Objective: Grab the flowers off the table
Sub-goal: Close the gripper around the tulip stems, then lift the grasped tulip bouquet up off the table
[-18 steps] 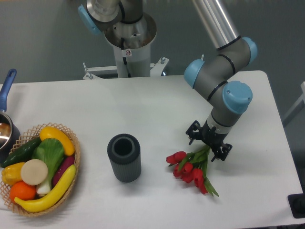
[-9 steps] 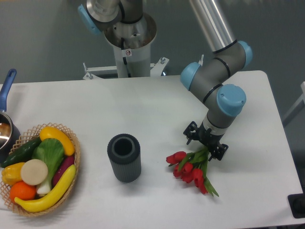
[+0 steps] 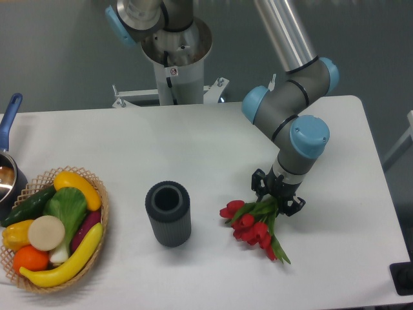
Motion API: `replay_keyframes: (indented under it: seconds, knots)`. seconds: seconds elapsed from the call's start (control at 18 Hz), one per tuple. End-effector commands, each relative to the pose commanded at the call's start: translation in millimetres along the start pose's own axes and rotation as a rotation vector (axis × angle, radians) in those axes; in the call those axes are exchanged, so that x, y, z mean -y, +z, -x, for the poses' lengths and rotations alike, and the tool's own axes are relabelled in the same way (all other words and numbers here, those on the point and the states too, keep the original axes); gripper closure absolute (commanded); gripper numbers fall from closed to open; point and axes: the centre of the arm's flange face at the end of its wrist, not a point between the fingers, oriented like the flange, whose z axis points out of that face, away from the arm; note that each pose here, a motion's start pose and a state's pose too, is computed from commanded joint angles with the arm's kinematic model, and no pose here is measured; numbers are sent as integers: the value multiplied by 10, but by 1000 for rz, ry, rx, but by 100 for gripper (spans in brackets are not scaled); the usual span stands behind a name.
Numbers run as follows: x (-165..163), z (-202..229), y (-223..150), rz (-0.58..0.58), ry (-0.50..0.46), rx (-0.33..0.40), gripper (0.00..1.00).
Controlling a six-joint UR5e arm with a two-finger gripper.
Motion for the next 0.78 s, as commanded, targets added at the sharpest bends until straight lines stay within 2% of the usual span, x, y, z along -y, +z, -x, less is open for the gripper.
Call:
replay_keyframes:
  seconds: [0.17,0.33,0.56,0.78]
  knots:
    - [27,48,-79,-4,8,18,55]
    - [25,63,-144,-8,4,28,67]
    - [45,54,-299,-15,9,51,67]
    - [134,-44,-760,-34,16,119,67]
